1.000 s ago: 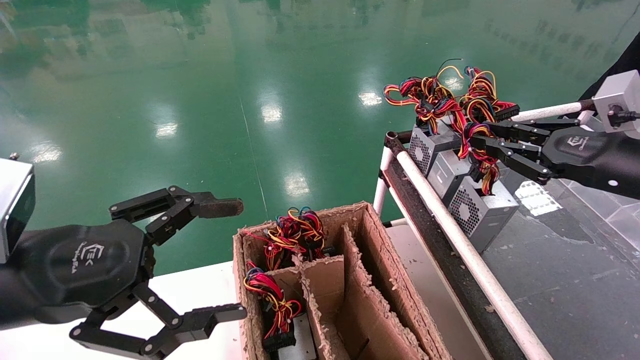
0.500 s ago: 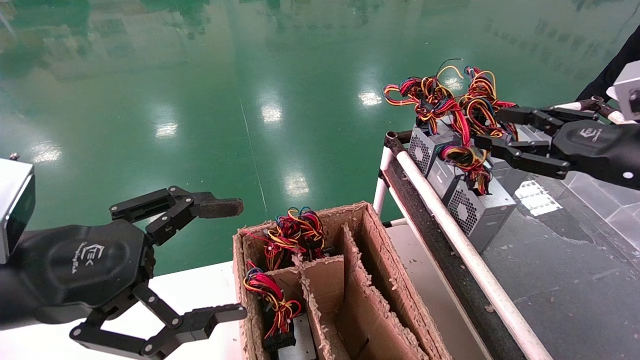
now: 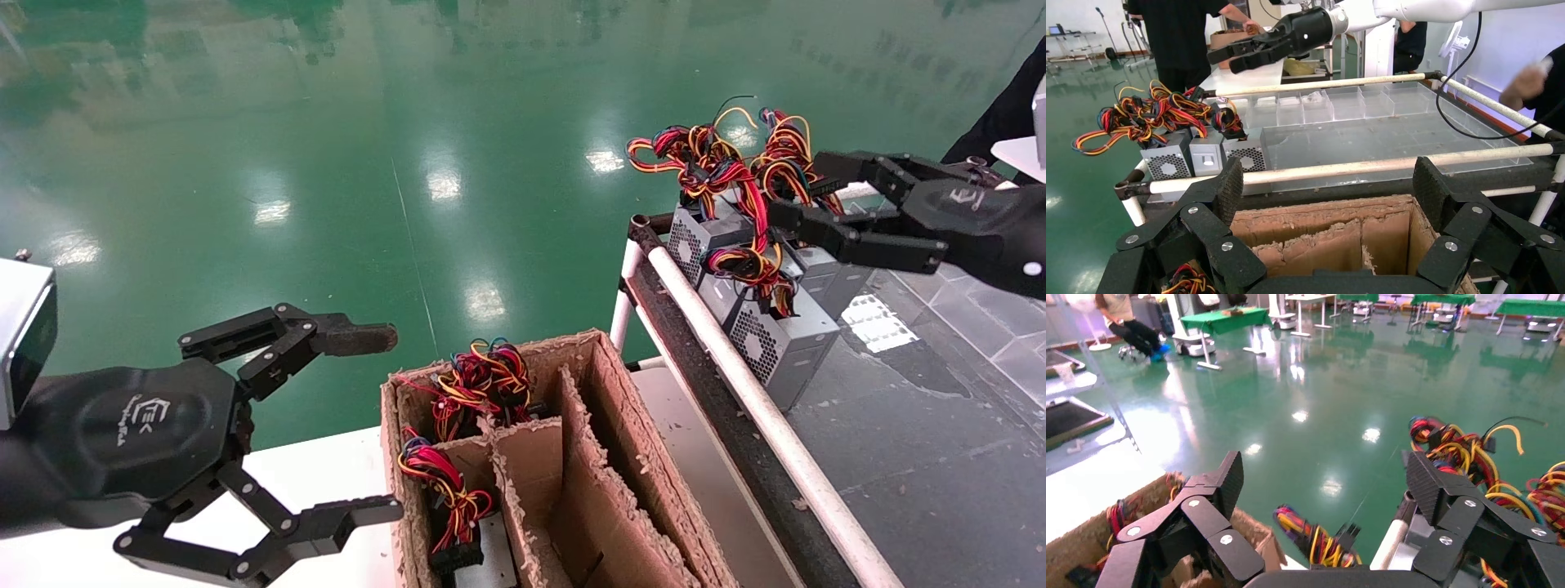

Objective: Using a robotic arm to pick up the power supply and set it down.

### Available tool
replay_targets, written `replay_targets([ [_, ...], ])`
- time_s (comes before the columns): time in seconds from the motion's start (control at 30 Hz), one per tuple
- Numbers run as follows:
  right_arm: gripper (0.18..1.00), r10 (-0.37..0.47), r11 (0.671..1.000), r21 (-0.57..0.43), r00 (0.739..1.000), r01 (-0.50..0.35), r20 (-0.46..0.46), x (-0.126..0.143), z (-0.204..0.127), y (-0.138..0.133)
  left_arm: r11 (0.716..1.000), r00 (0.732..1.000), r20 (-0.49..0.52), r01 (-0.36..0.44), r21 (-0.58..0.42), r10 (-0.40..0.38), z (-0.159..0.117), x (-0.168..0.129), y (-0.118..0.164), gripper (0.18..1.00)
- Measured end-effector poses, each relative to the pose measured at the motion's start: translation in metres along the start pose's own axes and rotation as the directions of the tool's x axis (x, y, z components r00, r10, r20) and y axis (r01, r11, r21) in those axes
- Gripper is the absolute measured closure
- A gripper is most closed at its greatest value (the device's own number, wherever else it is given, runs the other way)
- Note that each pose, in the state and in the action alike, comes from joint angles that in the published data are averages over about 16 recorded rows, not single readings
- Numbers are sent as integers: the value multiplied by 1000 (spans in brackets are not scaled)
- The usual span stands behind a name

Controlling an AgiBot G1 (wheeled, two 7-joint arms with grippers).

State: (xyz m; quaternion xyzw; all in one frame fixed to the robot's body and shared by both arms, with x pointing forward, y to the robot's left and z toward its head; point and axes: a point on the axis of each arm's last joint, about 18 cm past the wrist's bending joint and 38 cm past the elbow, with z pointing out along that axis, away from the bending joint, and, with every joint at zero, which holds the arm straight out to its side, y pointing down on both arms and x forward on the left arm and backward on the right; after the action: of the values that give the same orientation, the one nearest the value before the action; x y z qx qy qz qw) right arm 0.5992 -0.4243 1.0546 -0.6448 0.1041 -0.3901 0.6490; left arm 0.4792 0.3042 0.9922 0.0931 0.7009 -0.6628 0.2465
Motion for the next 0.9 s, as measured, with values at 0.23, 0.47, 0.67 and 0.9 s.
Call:
replay_targets([
  [0.23,218,-24,1000,13,999,24,32,-10,1,-1,1000,1000,0,0,0,0,0,0,0,184],
  [0.47,186,-51,998,24,996,50,74,-24,2,-2,1000,1000,0,0,0,0,0,0,0,184],
  [0.67,178,-71,997,34,991,68,117,-39,4,-2,1000,1000,0,0,0,0,0,0,0,184],
  [0.9,178,-89,996,46,980,82,176,-61,6,-3,1000,1000,0,0,0,0,0,0,0,184],
])
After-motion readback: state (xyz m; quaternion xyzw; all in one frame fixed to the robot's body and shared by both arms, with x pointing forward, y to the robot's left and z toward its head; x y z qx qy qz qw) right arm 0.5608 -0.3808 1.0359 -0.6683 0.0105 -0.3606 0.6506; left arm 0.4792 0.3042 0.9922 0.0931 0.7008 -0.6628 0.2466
